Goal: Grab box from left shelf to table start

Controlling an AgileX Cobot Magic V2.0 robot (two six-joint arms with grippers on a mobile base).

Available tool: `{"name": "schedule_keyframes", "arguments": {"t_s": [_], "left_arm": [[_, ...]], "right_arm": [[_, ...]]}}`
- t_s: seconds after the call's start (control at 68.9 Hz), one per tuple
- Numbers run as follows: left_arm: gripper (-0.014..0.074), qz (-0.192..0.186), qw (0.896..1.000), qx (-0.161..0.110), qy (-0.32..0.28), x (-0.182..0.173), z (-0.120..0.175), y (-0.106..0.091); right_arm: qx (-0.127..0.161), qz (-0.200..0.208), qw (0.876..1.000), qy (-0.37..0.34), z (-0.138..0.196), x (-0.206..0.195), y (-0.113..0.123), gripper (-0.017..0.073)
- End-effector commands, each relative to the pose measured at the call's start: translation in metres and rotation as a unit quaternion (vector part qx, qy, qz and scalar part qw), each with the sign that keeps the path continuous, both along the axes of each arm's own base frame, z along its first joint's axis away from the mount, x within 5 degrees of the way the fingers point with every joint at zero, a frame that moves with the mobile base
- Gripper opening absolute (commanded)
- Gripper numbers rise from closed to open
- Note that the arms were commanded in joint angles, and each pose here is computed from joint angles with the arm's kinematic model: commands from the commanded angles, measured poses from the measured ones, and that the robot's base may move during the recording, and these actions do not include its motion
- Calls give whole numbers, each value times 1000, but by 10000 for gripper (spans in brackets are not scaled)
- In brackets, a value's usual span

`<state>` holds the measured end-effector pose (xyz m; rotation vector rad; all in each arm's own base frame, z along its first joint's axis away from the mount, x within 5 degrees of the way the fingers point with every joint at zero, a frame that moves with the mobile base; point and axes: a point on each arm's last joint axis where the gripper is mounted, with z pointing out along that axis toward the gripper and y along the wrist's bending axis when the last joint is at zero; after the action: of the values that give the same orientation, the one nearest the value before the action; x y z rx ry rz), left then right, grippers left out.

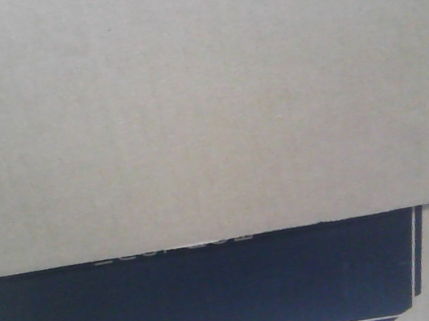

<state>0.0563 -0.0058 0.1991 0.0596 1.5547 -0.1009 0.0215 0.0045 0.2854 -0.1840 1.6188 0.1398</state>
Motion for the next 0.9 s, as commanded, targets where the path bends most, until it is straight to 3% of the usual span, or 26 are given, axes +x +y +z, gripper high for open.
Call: {"name": "schedule_keyframes", "arguments": {"t_s": [0.0,0.566,0.783,0.885], "left_arm": [[-99,-3,998,-6,-55,-2,10,0],[-99,-3,998,-6,-55,-2,10,0],[-99,-3,998,-6,-55,-2,10,0],[-99,-3,998,-6,-55,-2,10,0]], "right_arm": [[2,-1,998,-55,16,-1,-1,57],[0,-1,999,-55,14,0,0,57],[-11,-48,998,-29,-15,14,-1,57],[6,-77,997,-28,-31,21,-3,57]]}}
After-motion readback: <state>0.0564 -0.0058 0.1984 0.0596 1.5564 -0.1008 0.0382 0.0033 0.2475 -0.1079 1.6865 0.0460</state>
